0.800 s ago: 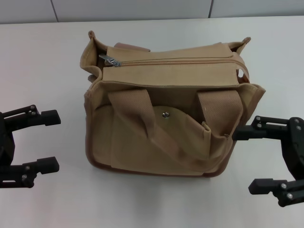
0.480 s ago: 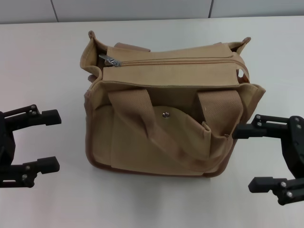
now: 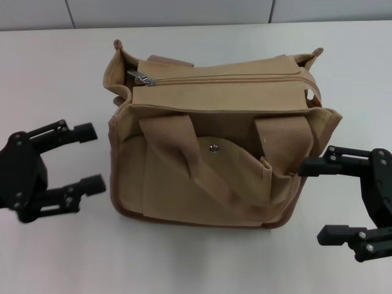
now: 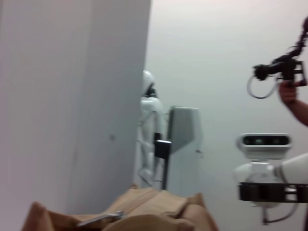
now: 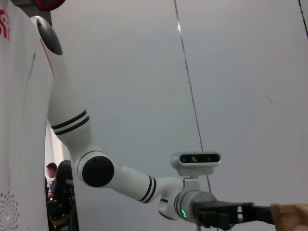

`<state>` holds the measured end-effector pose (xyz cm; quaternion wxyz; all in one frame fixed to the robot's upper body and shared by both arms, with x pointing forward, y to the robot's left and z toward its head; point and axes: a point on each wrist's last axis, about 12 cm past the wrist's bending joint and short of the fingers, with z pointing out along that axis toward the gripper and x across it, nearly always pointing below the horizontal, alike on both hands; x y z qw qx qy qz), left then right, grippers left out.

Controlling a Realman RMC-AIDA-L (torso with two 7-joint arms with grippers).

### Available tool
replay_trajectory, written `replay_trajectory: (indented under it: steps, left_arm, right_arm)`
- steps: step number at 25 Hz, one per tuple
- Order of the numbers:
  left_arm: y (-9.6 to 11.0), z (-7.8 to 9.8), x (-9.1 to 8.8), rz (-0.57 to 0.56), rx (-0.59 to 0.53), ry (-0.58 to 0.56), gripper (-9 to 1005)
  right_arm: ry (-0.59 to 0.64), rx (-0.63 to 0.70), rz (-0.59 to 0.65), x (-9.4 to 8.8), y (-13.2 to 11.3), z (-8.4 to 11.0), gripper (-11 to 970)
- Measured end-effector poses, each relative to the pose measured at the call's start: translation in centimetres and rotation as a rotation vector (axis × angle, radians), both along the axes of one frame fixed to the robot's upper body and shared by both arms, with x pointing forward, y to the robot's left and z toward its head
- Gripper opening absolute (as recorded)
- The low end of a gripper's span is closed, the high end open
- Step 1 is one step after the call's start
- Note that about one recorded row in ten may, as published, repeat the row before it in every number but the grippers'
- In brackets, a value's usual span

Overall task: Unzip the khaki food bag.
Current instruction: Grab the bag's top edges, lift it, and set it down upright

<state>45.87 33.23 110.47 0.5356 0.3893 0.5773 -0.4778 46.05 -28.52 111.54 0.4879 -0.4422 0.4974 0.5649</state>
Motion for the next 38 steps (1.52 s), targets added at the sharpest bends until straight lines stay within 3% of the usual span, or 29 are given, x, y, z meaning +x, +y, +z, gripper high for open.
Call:
replay_trajectory:
  steps: [4,11,18,24,29,38]
  left_arm:
    - [-0.4,-1.1,0.1,0.118,-0.004,-0.035,809]
    - [-1.3,-2.1,-0.1,0.151,0.011,-0.037,804]
    - [-3.8,-3.4,0.4,0.19,0.032,-0.068,799]
    - [-4.2,-4.2,0.4,0.225,0.077,-0.141,584]
    - [-4.1,-4.2,0.0,0.222,0.08,-0.216,349]
    - [-3.8,-4.3,-0.2,0.255,0.062,-0.249,114]
  right_arm:
    - [0.002,0.0,-0.004,-0.1,-0.1,-0.1,789]
    - [0.005,0.001,-0.011,-0.3,-0.2,-0.2,789]
    - [0.004,0.002,-0.014,-0.2,-0.2,-0.2,789]
    - [0.009,0.007,-0.018,-0.4,-0.2,-0.3,790]
    - [0.011,0.013,-0.037,-0.5,-0.5,-0.3,790]
    - [0.011,0.014,-0.038,-0.5,-0.5,-0.3,790]
